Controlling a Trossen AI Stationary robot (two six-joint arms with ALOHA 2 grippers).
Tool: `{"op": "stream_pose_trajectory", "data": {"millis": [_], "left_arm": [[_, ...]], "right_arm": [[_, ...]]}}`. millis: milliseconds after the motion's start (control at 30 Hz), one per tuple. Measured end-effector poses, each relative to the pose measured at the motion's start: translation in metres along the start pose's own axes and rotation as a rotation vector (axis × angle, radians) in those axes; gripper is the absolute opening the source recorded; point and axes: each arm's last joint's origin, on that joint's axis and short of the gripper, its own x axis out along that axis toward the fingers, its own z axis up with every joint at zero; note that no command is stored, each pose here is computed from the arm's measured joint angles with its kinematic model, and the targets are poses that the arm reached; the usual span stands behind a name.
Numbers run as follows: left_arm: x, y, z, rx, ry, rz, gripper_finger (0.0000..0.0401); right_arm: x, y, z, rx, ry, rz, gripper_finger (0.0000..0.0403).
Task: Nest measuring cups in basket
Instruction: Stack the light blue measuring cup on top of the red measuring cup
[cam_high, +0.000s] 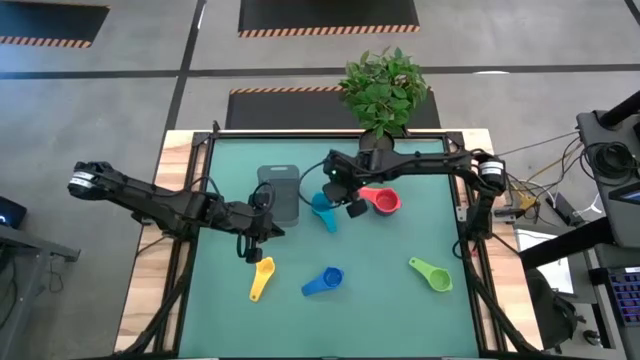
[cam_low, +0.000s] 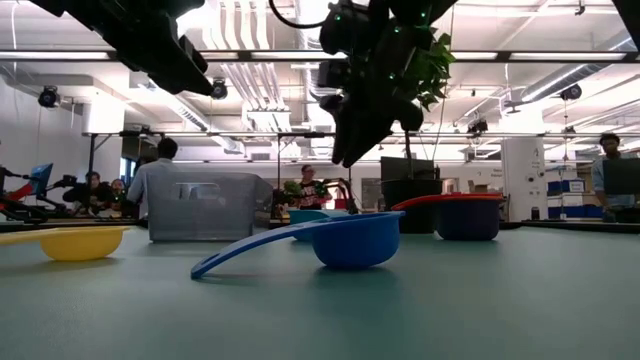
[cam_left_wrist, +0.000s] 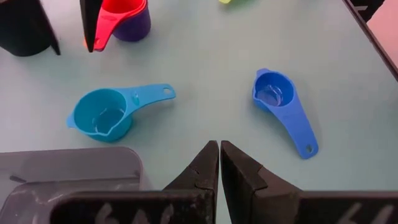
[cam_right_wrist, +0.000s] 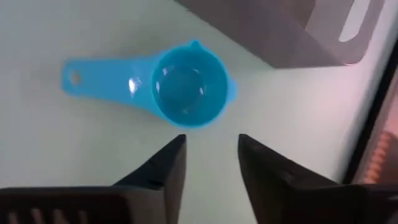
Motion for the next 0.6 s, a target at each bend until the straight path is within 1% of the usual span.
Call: {"op": "stream_pose_trajectory", "data": {"millis": [100, 200, 267, 367, 433, 600], "left_arm": [[0.0, 0.0, 0.0, 0.001, -0.001, 0.0, 0.0], [0.0, 0.0, 0.0, 0.006, -0.004, 0.0, 0.0], [0.0, 0.0, 0.0, 0.006, -0.005, 0.0, 0.0], [0.0, 0.0, 0.001, 0.007, -0.007, 0.0, 0.0], [0.0, 0.0, 0.001, 0.017, -0.009, 0.0, 0.0], [0.0, 0.0, 0.002, 0.026, -0.024, -0.001, 0.0]], "right_arm": [[0.0, 0.001, 0.002, -0.08, 0.039, -0.051, 0.0171], [0.0, 0.001, 0.003, -0.138, 0.043, -0.059, 0.0198], [0.0, 0.002, 0.004, -0.182, 0.043, -0.058, 0.0209], [0.002, 0.005, 0.006, -0.229, 0.037, -0.056, 0.0215], [0.007, 0.008, 0.008, -0.247, 0.027, -0.033, 0.0215], [0.03, 0.016, 0.009, -0.272, 0.059, 0.018, 0.0206]]}}
